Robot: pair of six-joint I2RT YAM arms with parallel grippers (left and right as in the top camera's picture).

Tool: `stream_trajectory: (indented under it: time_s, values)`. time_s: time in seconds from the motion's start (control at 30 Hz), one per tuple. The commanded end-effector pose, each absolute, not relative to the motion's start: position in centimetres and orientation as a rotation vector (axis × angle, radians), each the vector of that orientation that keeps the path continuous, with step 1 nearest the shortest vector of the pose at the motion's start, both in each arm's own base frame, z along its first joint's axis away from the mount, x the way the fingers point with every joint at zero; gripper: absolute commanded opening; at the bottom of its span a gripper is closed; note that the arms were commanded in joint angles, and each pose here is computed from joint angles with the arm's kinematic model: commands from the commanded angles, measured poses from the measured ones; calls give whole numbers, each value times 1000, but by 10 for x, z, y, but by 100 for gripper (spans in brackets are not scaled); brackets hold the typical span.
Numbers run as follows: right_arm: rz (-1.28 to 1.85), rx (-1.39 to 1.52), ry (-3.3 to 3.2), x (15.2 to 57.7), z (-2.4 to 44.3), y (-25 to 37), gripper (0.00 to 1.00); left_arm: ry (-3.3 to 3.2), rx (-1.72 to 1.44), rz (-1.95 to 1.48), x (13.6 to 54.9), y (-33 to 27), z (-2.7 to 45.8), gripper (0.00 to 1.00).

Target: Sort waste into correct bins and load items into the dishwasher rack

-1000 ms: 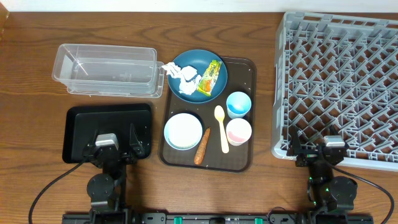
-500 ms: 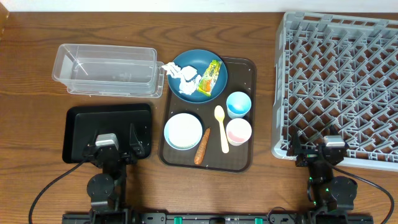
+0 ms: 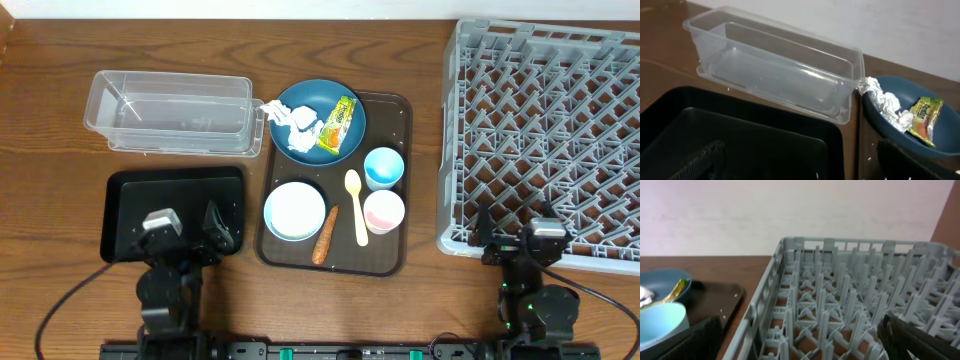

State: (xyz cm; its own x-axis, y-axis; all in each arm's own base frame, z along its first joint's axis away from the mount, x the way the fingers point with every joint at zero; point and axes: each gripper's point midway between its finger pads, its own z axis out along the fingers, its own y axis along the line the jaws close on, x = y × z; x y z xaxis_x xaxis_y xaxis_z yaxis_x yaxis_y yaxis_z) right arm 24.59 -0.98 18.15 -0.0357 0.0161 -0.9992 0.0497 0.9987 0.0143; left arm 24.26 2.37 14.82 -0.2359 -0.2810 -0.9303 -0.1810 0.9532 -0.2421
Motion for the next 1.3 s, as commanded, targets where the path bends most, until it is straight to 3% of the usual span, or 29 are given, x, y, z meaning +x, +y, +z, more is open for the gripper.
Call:
stream_trajectory:
  time_s: [0.0,0.23,0.43,0.87,1.27]
  values:
    - [-63,65,1585,246,210,-16,99,1825,-368,-99,251,26,184,98]
    - [-72,32,1704,273,242,-14,99,2044,-376,-105,286,23,218,98]
    - [-24,-5,1961,311,241,-6,99,2353,-220,-235,316,-6,226,98]
    - [23,5,2280,342,207,-3,99,2733,-231,-191,309,-2,190,98]
    - [24,5,2273,344,208,-3,99,2397,2,-312,397,-66,223,96]
